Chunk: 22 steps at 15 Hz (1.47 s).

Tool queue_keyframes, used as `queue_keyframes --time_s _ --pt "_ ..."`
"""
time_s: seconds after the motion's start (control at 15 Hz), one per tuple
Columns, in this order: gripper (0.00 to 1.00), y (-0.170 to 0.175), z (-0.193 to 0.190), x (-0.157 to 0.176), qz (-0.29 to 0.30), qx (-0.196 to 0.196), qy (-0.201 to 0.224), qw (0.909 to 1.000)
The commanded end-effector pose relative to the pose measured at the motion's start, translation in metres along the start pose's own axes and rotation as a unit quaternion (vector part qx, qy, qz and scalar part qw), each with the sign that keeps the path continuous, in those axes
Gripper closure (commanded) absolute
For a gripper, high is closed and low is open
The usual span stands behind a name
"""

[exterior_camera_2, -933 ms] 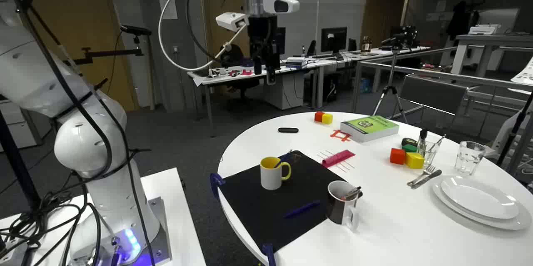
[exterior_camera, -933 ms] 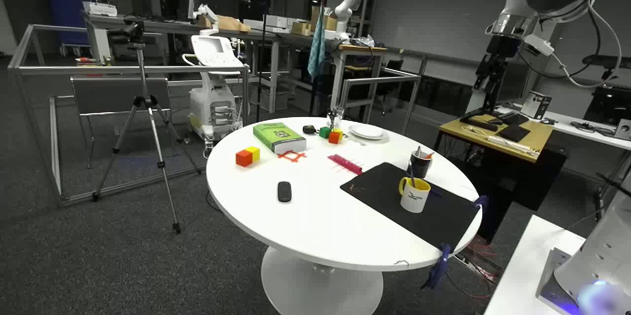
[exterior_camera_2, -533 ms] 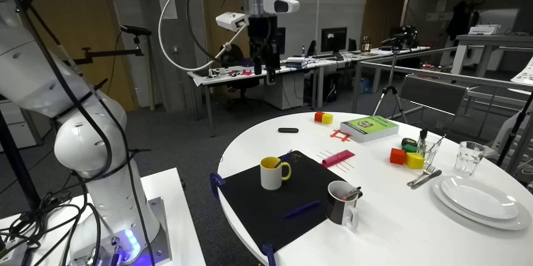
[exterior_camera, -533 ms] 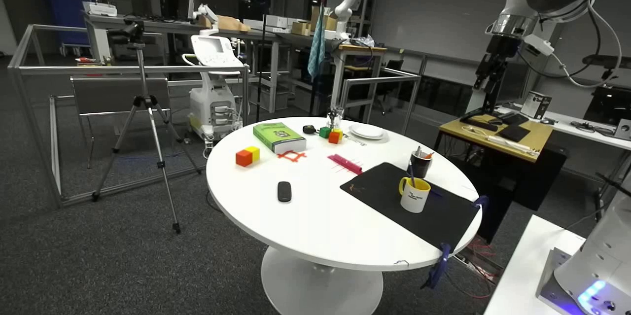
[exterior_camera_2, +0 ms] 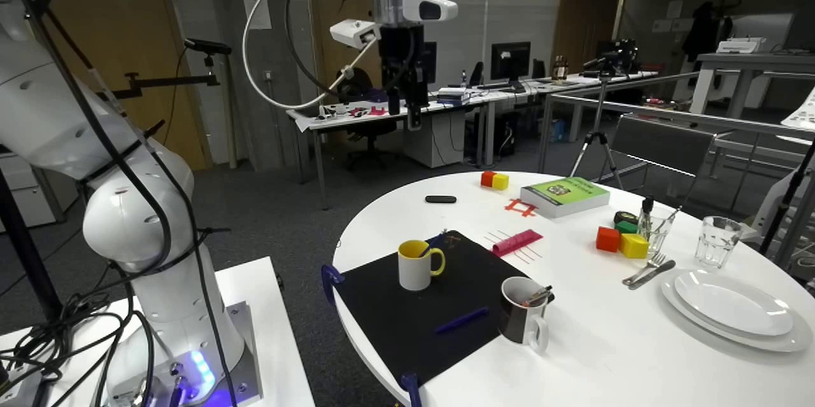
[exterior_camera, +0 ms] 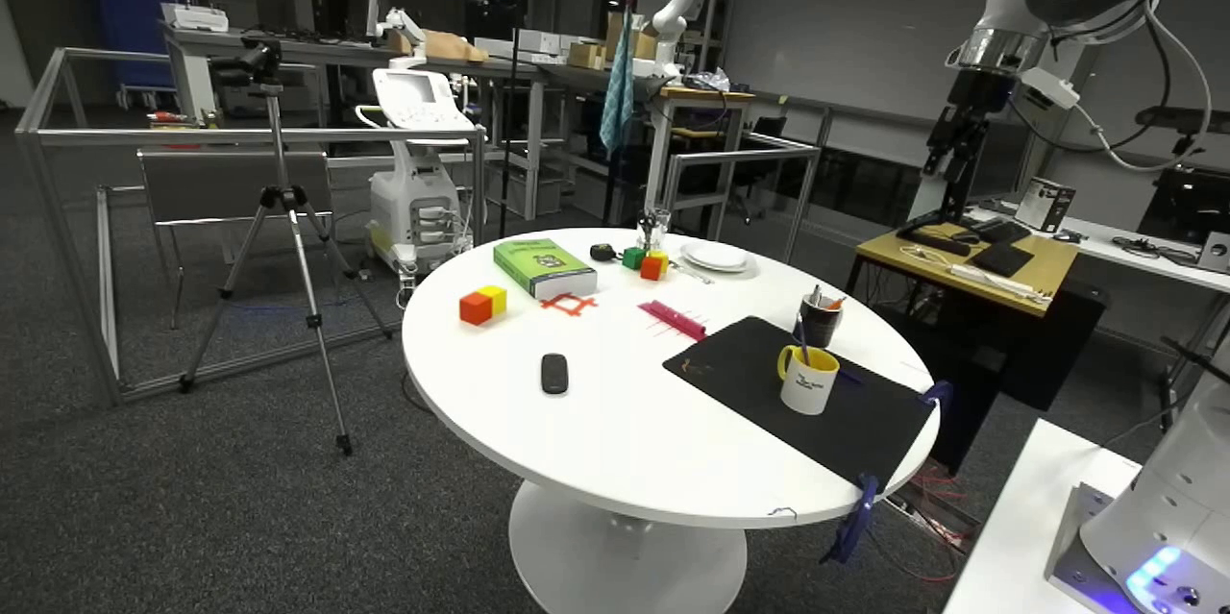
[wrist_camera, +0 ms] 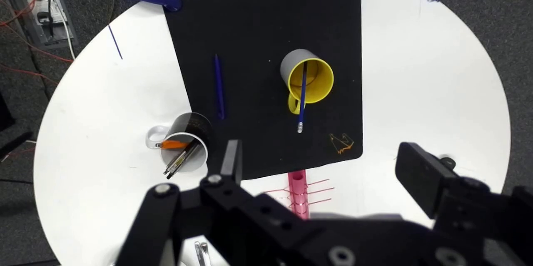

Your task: Remove the pencil from the left cup

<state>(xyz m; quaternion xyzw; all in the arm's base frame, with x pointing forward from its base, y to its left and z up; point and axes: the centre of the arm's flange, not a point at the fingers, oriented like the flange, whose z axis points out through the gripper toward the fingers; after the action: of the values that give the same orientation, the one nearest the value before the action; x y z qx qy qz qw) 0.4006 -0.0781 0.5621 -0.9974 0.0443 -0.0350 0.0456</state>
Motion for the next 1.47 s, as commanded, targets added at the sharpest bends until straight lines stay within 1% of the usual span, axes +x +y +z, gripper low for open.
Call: queue_keyframes --time_s 0.0,0.13,0.6,0.8,0.93,1.07,1.2,1.4 --pt "0.0 0.002 0.0 0.005 0.002 0.003 0.0 1.0" --pt "0.0 -0.001 0.004 0.01 0.006 0.009 -0.006 0.9999" --pt "0.0 -0.033 0.042 0.003 -0.012 -0.001 -0.029 0.9995" --pt "0.0 -0.039 0.062 0.002 -0.006 0.011 -0.035 0.9993" --pt "0.0 -0.04 0.074 0.003 0.013 0.028 -0.023 0.9993" --pt "0.0 -0.037 0.085 0.005 0.04 0.058 -0.002 0.9975" --pt "0.0 -0.034 0.098 0.007 0.055 0.07 0.001 0.996" --pt "0.0 -0.03 0.123 0.011 0.071 0.063 0.005 0.9955"
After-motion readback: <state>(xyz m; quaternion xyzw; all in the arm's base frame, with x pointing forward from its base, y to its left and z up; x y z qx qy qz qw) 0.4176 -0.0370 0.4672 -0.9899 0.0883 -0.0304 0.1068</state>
